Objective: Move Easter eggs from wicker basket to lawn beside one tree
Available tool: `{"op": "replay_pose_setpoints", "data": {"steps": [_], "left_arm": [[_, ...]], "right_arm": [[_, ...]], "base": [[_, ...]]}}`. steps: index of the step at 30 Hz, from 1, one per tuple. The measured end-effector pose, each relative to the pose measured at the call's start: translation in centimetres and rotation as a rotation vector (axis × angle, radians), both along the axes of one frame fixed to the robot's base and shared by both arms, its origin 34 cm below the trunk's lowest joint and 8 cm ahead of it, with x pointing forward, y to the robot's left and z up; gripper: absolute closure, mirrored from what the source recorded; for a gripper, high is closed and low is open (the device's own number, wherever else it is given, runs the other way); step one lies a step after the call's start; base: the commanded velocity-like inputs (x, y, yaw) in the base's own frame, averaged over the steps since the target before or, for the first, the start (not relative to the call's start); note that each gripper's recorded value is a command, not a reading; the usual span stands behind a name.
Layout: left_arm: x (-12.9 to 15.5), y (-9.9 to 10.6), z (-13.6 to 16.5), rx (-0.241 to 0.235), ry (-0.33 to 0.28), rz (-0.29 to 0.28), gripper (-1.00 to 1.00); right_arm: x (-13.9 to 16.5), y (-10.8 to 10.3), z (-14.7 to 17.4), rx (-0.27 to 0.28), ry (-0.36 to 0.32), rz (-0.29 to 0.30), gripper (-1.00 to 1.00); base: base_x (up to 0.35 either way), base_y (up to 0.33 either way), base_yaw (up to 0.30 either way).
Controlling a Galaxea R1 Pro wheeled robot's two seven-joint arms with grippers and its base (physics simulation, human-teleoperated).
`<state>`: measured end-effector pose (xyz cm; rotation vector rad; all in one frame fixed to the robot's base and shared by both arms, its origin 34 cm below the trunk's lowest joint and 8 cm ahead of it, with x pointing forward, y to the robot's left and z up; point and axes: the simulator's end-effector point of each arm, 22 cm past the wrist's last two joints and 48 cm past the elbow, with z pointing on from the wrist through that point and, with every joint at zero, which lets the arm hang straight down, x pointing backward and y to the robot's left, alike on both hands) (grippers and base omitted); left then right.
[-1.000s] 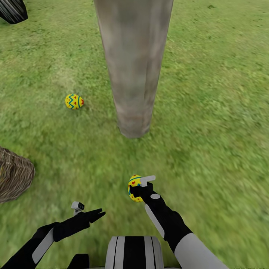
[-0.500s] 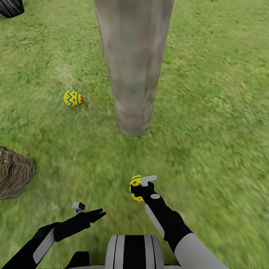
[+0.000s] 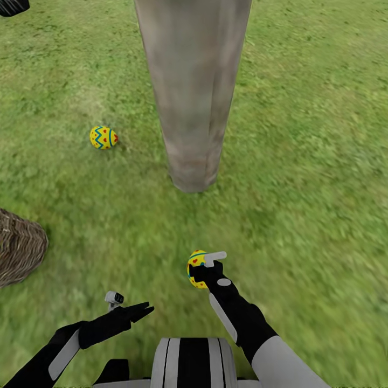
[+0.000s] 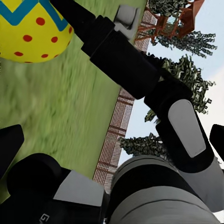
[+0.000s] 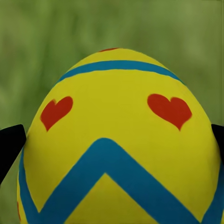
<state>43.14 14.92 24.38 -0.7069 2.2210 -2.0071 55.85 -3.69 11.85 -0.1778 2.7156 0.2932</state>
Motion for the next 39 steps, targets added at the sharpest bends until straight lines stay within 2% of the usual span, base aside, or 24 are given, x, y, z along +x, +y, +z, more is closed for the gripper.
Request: {"op": "replay_pose_setpoints", "data": {"steps": [15,16,39], "left_arm": [[-0.35,-0.05,-0.43,0.0,0.013,0.0,-1.0],[-0.34,-0.05,-0.42,0.0,0.012,0.0,-1.0],[-0.24,-0.04,-0.29,0.001,0.008,0.0,-1.0]], "right_arm": [[0.2,0.06,-0.08,0.004,-0.003,-0.008,1.0],[0.2,0.06,-0.08,0.004,-0.003,-0.008,-1.0],[-0.73,-0.28,-0.72,-0.014,0.015,0.006,-1.0]], "base": [[0.0,0.0,0.0],[0.0,0.0,0.0],[0.0,0.0,0.0]]}}
